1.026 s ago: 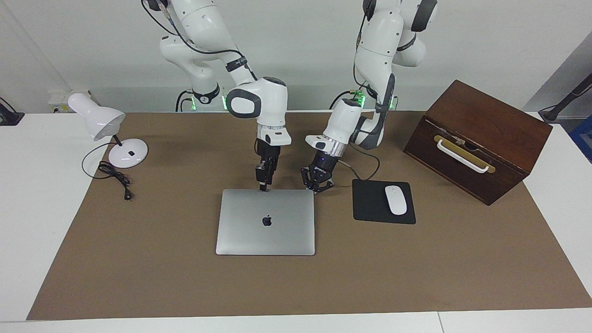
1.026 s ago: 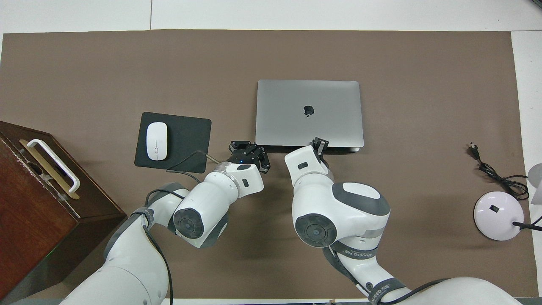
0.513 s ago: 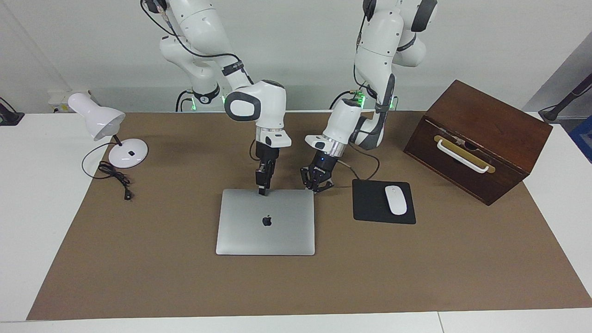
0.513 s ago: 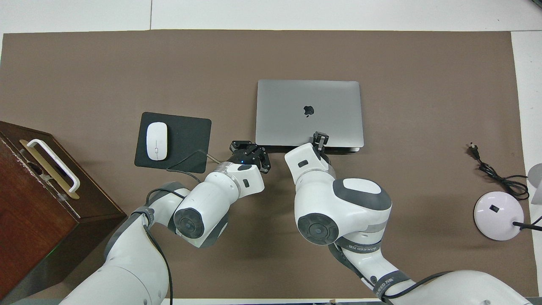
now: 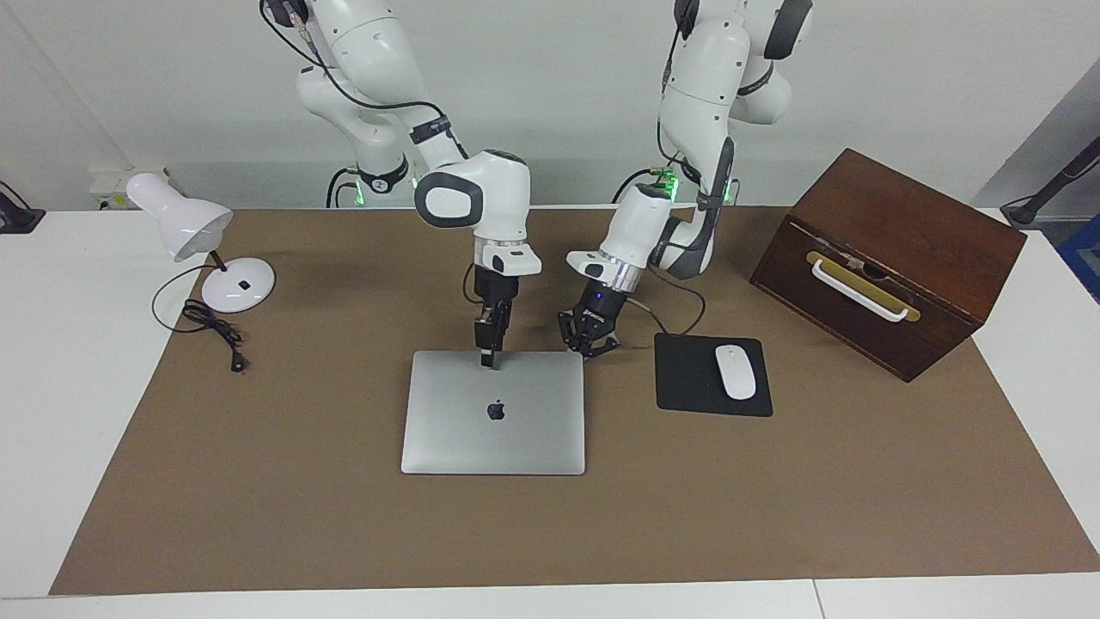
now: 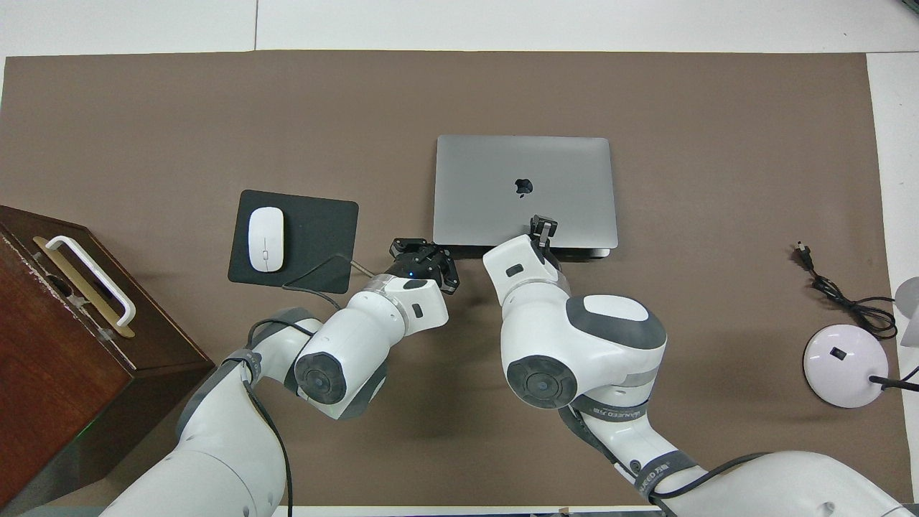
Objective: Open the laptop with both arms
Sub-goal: 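Lift the laptop lid edge upward with the right gripper, then swing the lid up and away from the robot with the right gripper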
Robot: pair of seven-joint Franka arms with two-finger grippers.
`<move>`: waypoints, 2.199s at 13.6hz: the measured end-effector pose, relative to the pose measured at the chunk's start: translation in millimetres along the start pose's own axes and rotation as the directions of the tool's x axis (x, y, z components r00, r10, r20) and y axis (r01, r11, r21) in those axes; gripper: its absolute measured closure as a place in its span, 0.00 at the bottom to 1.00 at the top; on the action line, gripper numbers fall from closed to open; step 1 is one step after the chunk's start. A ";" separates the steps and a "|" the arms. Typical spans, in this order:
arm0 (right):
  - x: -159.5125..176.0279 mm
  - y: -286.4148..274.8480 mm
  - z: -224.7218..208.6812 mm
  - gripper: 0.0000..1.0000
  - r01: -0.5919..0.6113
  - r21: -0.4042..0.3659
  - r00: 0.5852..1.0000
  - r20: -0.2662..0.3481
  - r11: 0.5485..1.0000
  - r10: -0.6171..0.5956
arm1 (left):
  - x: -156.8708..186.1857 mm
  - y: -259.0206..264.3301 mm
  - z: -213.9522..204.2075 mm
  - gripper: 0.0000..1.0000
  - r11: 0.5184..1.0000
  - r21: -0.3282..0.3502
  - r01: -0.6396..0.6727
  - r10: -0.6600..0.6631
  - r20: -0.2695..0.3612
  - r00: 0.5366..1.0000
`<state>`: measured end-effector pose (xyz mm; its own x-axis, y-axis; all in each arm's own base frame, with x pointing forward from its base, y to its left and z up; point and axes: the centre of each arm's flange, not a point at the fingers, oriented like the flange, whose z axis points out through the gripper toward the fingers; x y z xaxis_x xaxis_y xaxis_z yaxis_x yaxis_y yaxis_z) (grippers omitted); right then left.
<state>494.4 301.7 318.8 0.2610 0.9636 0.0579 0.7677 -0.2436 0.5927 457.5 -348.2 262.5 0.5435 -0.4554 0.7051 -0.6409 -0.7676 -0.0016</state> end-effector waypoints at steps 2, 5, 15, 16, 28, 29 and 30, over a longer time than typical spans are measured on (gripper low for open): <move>2.0 3.0 -1.3 0.50 0.009 -0.009 1.000 -0.005 1.000 -0.009 | 0.1 0.0 0.1 0.99 1.000 0.000 0.000 0.000 0.000 1.000; 5.4 13.5 -1.7 0.50 0.041 -0.024 0.999 -0.013 0.999 -0.041 | 0.5 0.1 0.5 0.99 1.000 -0.001 -0.001 0.001 -0.001 1.000; -0.5 74.3 2.8 0.40 0.058 -0.088 0.998 -0.011 0.994 -0.059 | 0.8 0.3 1.1 0.99 1.000 -0.001 -0.003 0.003 -0.002 1.000; -1.3 78.4 2.5 0.41 0.058 -0.093 0.998 -0.010 0.994 -0.060 | 0.8 0.3 1.1 0.99 1.000 -0.001 -0.003 0.003 -0.002 1.000; -8.2 142.2 -4.6 0.40 0.120 -0.042 0.992 -0.035 0.992 -0.122 | 0.8 0.3 1.1 0.99 1.000 -0.001 -0.003 0.003 -0.002 1.000; -8.0 147.5 -4.1 0.40 0.132 -0.048 0.990 -0.037 0.990 -0.134 | 0.8 0.3 1.1 0.99 1.000 -0.001 -0.003 0.003 -0.002 1.000; -9.0 155.4 -2.9 0.40 0.140 -0.055 0.989 -0.038 0.989 -0.143 | 0.8 0.3 1.1 0.99 1.000 -0.001 -0.003 0.003 -0.002 1.000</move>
<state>609.7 255.5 412.7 0.1267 0.9919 0.0031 0.7631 -0.0994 0.6386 458.3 -349.3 262.3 0.5406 -0.4568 0.7065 -0.6433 -0.7656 -0.0029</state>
